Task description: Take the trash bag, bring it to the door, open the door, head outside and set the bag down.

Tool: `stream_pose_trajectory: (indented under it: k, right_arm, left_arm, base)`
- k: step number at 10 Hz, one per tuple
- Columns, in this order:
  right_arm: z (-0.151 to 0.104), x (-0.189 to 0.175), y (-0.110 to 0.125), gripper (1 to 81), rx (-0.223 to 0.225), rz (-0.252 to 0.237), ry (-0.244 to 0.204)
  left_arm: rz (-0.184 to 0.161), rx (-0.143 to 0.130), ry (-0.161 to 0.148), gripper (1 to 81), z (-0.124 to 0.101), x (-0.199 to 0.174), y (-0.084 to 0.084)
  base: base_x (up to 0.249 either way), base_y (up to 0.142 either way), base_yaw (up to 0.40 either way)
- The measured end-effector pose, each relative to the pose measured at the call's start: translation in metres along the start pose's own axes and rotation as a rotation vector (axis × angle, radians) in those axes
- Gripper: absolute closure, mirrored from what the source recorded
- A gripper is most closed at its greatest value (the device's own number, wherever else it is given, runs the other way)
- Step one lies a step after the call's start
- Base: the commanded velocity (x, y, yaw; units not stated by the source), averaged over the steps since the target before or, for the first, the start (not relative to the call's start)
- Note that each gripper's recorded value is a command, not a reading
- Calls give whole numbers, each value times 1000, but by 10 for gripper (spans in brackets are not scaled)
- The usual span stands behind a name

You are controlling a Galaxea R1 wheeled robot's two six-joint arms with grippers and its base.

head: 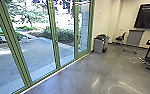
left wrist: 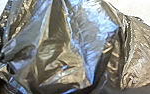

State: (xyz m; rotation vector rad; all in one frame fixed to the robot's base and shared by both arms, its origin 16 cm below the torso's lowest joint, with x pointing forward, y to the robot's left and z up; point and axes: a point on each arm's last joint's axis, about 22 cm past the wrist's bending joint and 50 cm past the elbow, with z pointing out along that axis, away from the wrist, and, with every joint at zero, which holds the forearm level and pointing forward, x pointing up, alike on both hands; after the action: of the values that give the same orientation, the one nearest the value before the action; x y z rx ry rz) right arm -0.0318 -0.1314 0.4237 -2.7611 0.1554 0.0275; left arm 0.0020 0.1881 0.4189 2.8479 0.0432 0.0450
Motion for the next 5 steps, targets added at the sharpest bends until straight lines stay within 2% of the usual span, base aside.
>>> stream_pose_trajectory:
  k: [5]
  right_arm:
    - [0,1,1,10,-1,0,1]
  left_arm:
    - [0,-1,1,811,0,1,1]
  base:
    - [171,-107,0]
